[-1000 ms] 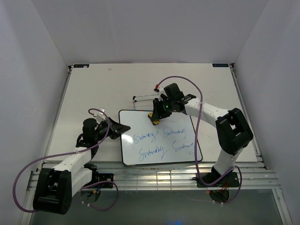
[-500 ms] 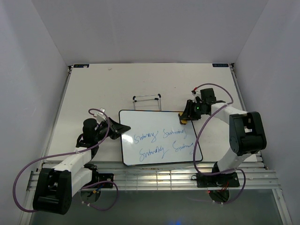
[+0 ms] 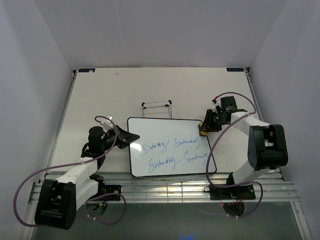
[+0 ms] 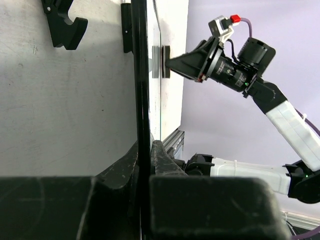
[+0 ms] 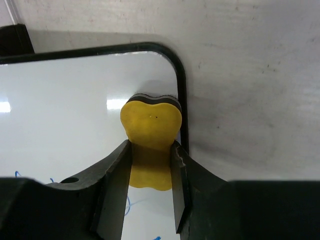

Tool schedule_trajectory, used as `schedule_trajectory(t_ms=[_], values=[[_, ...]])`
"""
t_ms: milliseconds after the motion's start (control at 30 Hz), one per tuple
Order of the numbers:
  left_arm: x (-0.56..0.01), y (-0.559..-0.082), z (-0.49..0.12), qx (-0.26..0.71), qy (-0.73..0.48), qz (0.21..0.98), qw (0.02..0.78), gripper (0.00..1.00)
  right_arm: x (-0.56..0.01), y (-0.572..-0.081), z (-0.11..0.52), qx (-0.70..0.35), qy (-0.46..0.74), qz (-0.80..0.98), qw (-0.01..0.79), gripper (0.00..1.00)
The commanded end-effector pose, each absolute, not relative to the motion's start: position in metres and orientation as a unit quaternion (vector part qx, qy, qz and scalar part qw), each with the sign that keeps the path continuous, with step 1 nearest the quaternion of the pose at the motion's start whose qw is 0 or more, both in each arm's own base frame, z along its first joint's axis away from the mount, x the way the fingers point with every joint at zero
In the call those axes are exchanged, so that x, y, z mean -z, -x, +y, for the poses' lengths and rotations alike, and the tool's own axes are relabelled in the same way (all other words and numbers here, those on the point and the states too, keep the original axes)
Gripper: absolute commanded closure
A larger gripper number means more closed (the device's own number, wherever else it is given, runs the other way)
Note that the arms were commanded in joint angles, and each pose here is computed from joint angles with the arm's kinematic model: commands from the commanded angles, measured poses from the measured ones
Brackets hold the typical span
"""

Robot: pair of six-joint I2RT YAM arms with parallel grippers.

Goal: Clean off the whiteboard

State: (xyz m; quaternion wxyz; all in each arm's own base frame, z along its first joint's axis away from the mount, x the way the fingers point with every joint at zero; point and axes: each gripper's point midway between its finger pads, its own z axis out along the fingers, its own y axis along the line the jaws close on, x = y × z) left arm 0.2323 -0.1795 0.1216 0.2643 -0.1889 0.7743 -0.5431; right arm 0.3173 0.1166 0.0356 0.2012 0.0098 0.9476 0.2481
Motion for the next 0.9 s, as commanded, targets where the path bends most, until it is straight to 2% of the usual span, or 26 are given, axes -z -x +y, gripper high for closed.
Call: schedule_trajectory(t_ms=[0,267,600,867], values=[[-0.135,-0.243,-0.176,0.53,0.151,0.771,0.32,1.0,-0.054,-0.3,0.119,-0.238,0.008,0.951,0.195,0.75],[-0.137,-0.247,-0.175,0.526,0.157,0.77,0.326,1.0,-0.099,-0.295,0.156,-0.249,0.073,0.937,0.234,0.75],[-0.146,-0.256,-0.173,0.521,0.158,0.764,0.346,1.0,-0.15,-0.217,0.307,-0.307,0.247,0.89,0.23,0.75],[-0.15,-0.258,-0.172,0.52,0.16,0.76,0.355,1.0,-0.155,-0.172,0.382,-0.282,0.344,0.869,0.216,0.77]])
